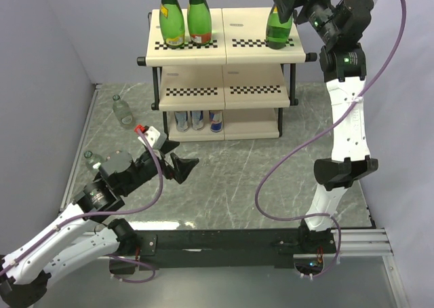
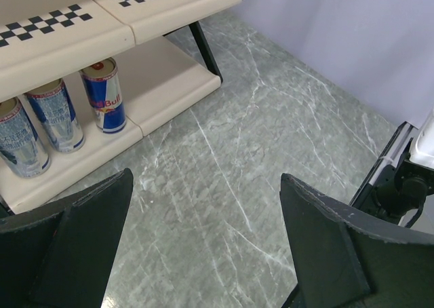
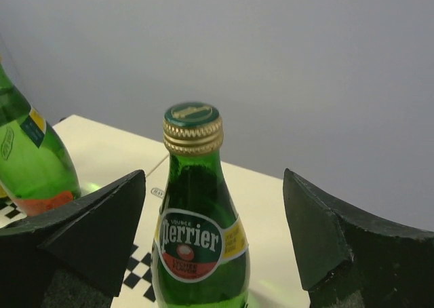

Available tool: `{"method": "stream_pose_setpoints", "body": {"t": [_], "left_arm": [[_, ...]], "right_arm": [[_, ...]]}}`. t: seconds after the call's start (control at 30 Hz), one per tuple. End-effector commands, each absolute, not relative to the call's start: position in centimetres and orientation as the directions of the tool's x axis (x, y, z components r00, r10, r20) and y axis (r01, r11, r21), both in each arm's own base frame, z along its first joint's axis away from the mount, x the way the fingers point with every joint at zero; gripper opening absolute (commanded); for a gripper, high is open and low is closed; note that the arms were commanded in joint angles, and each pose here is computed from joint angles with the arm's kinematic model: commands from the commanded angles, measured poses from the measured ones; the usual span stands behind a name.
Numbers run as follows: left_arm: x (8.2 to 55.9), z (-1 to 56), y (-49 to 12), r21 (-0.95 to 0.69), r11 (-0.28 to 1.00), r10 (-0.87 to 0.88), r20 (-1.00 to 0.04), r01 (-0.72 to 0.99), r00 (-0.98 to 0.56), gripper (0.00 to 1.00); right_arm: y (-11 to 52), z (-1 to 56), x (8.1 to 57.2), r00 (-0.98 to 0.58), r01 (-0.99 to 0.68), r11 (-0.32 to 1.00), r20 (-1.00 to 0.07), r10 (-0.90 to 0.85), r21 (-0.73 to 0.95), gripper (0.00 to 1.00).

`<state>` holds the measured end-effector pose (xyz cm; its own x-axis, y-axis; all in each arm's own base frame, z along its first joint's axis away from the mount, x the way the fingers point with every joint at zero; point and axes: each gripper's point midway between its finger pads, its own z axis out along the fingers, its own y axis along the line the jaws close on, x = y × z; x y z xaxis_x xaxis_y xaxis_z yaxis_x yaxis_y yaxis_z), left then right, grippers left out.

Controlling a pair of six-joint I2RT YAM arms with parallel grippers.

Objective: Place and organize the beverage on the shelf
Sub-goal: Adjust the drink on the shelf.

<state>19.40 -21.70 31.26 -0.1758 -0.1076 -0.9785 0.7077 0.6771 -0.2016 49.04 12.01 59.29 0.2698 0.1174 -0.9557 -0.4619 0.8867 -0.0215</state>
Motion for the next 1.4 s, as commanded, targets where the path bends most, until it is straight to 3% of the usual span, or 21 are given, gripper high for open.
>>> {"method": "stream_pose_setpoints", "body": {"t": [0.0,0.4,1.37], "left_arm": [[19.4,32.6,-21.5,-0.206,0.676,-0.149,-0.978,0.708,-0.143,0.95],[19.4,32.4,-21.4,-0.206,0.675,-0.15,-0.978,0.708,-0.142,0.95],[19.1,32.3,-21.2,-0.218,0.673,-0.162,-0.976,0.707,-0.147,0.95]], "right_arm": [[12.2,61.4,46.0,0.303,-0.499,0.866,-0.943,0.136,-0.036,0.88],[12.7,59.1,45.1,0.236,-0.528,0.849,-0.964,0.119,-0.025,0.88],[12.6,53.7,48.4,0.095,-0.528,0.849,-0.992,0.08,0.018,0.85]]}}
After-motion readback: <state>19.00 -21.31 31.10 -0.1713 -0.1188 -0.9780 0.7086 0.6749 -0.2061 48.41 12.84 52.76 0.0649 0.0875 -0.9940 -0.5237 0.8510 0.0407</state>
